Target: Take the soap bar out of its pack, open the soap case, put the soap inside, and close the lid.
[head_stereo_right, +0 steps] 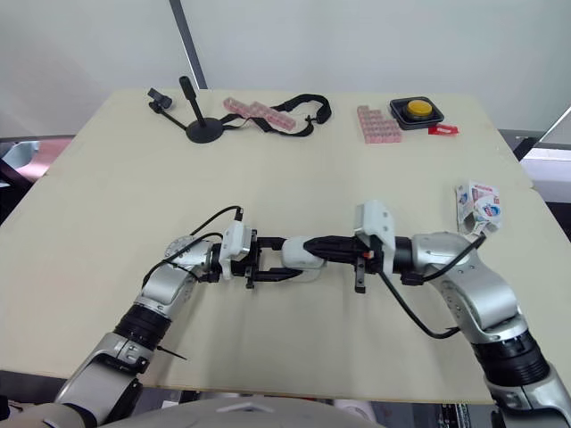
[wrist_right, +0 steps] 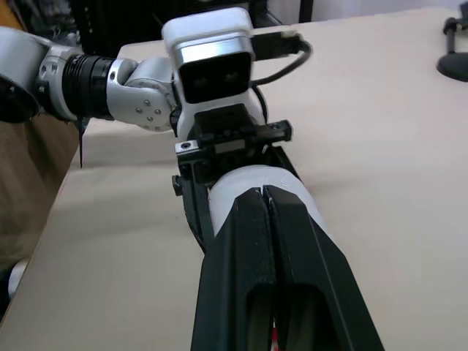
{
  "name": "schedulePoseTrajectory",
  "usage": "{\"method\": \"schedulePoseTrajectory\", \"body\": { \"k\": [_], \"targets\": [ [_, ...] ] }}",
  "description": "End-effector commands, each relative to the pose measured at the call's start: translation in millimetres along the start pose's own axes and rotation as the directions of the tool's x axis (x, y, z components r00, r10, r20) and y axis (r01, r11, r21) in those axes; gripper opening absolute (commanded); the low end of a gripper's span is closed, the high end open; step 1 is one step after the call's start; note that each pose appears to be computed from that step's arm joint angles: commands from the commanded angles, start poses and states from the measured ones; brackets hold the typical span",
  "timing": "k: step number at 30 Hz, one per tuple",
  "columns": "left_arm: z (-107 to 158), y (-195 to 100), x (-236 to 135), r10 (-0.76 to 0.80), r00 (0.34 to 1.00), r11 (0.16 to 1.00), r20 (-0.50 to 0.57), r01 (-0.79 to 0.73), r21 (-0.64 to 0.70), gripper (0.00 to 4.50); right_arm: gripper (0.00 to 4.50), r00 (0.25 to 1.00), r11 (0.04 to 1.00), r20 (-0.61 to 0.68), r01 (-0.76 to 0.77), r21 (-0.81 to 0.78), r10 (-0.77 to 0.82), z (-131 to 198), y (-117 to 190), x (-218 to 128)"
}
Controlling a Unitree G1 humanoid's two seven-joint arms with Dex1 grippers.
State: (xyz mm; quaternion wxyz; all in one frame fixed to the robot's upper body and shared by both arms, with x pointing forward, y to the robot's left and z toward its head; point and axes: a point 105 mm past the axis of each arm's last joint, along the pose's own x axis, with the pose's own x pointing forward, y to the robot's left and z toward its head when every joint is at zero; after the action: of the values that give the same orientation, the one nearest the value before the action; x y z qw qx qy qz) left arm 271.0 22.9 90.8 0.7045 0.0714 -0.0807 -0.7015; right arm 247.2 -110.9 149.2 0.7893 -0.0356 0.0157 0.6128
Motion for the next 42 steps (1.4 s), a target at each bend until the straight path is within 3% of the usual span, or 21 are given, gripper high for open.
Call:
{"method": "schedulePoseTrajectory", "body": {
  "k": [1, 27, 35, 42],
  "targets": [
    [-2.7, 4.0, -7.0, 0.018, 0.999, 1.0, -0.027, -0.018, 0.007, 1.89, 0.06, 0.999, 0.999, 0.039, 0.021, -0.05, -0.019, 12.9, -4.6, -14.2],
    [-4.1, 0.8, -5.3, 0.019, 0.999, 1.0, -0.032, -0.018, 0.011, 1.89, 0.06, 0.989, 0.994, -0.135, -0.066, -0.088, 0.054, -18.0, 1.3, 16.0],
    [-2.2, 2.0, -7.7, 0.026, 0.999, 1.0, -0.019, -0.026, -0.015, 1.89, 0.06, 0.991, 0.994, 0.129, 0.054, -0.09, -0.042, 26.6, -19.3, 6.0],
    [8.3, 7.3, -13.9, 0.06, 0.998, 0.992, 0.014, -0.058, -0.107, 1.89, 0.06, 0.984, 0.981, 0.148, 0.118, -0.157, -0.095, 24.3, -27.1, -31.2]
  ]
}}
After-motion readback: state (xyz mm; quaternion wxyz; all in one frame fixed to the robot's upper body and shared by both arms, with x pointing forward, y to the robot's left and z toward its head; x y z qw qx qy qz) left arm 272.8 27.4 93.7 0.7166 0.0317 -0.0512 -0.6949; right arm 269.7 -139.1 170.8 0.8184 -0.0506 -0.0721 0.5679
